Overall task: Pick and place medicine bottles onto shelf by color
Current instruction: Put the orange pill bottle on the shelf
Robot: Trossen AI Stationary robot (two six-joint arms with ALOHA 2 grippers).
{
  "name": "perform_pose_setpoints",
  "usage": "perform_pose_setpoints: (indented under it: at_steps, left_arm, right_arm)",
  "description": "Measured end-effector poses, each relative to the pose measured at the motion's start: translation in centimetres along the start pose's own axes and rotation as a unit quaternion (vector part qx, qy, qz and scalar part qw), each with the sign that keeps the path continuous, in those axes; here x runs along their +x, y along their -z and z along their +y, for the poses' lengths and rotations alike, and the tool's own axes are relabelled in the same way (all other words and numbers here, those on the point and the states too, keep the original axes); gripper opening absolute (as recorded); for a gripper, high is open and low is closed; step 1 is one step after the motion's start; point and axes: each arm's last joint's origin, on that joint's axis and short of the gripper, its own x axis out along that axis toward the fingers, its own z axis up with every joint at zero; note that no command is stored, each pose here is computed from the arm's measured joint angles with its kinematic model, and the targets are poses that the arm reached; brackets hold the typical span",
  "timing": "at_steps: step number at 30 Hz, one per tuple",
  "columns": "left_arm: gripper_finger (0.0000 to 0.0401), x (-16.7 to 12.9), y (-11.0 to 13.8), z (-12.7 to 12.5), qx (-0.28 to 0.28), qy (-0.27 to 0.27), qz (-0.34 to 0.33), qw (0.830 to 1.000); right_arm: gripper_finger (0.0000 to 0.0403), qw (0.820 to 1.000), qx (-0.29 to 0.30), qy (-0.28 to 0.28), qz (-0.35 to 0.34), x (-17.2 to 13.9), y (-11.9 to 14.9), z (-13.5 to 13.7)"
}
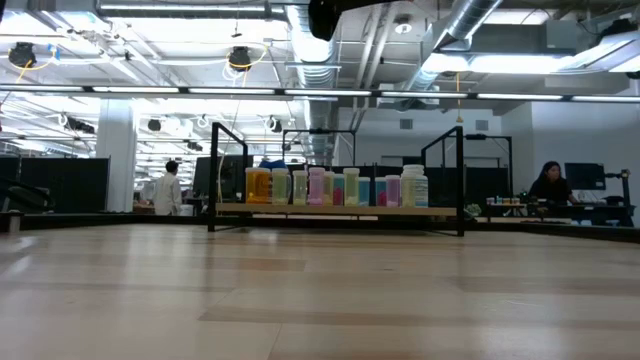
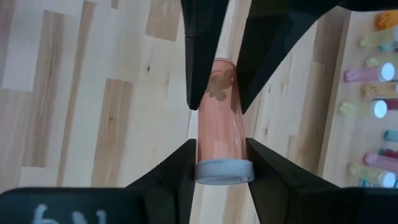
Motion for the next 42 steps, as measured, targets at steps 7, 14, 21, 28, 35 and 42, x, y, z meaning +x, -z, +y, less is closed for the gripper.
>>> perform_pose_setpoints:
  at_steps: [7,14,21,28,35,42]
  left_arm:
    - [0.0077,0.0,-0.4,0.0,0.001,0.002,-0.018,1.000]
    - [0.0078,-0.2,-2.1,-0.2,0.031,0.012,-0.106,0.994]
    - [0.0077,-0.6,-3.4,-0.2,0.064,0.008,-0.174,0.983]
    - [0.0076,-0.9,-4.1,-0.2,0.077,0.017,-0.212,0.974]
    - [0.0076,-1.0,-4.3,-0.3,0.085,0.026,-0.227,0.970]
    - [0.0076,-1.5,-4.9,-0.8,0.089,0.059,-0.253,0.962]
  right_arm:
    - [0.0172,0.999,-0.025,-0.010,-0.031,-2.0,-0.4,-0.2]
    - [0.0186,0.995,-0.050,-0.023,-0.086,-5.8,-0.7,-1.1]
    - [0.0186,0.986,-0.051,-0.038,-0.152,-11.0,0.0,-2.0]
    - [0.0182,0.982,-0.038,-0.022,-0.181,-12.5,1.1,-2.5]
    - [0.0182,0.983,-0.037,-0.009,-0.180,-12.3,1.0,-2.4]
    - [0.0186,0.983,-0.045,0.011,-0.179,-12.0,0.7,-2.4]
